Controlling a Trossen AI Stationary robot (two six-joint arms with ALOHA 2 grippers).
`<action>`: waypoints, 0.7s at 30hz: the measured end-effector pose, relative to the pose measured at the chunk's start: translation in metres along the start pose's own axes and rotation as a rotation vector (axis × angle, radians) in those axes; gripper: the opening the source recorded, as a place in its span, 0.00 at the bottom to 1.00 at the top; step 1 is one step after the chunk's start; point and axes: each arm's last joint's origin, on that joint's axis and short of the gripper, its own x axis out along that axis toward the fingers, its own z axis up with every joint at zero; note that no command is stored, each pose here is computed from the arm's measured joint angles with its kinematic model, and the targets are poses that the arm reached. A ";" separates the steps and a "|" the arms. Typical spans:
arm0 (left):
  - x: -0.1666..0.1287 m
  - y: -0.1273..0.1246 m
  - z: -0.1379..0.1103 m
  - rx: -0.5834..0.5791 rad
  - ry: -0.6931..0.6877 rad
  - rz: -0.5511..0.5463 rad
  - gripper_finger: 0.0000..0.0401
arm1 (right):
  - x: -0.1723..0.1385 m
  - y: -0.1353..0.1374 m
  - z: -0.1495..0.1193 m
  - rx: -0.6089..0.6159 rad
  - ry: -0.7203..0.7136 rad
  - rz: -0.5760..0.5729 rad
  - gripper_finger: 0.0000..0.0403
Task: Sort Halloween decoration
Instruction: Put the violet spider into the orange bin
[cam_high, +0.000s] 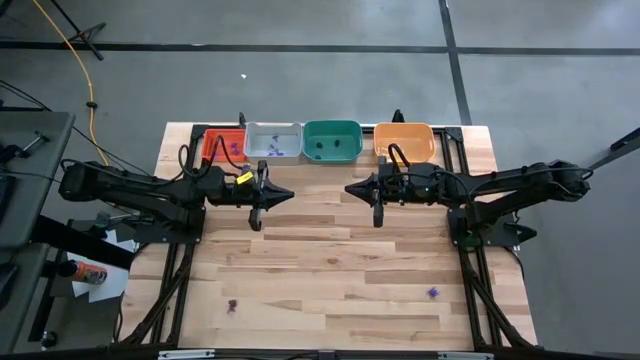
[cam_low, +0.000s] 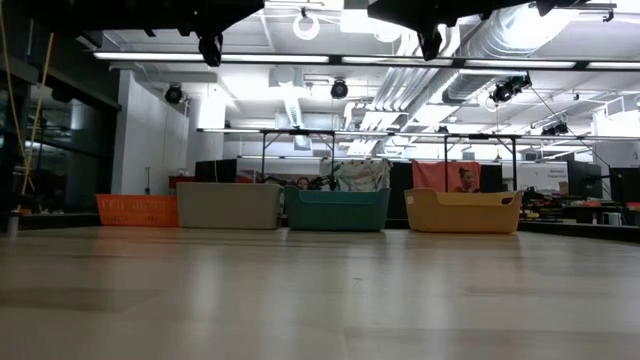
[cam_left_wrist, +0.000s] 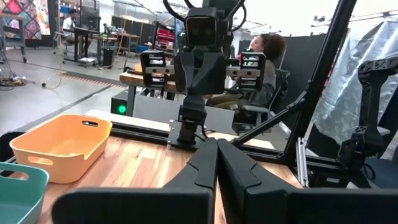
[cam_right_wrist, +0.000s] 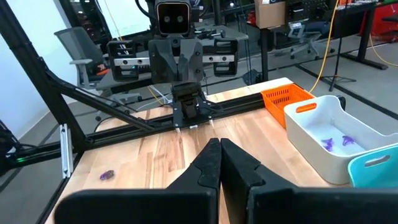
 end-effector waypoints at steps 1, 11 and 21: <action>0.000 0.000 0.000 0.000 0.000 0.000 0.00 | 0.000 0.000 0.000 0.001 0.000 0.000 0.00; 0.000 0.000 0.000 -0.001 0.000 0.000 0.00 | 0.000 0.002 0.000 0.223 0.020 0.074 0.00; 0.000 0.000 0.000 -0.001 -0.001 0.000 0.00 | -0.003 0.033 -0.010 0.374 0.134 0.260 0.00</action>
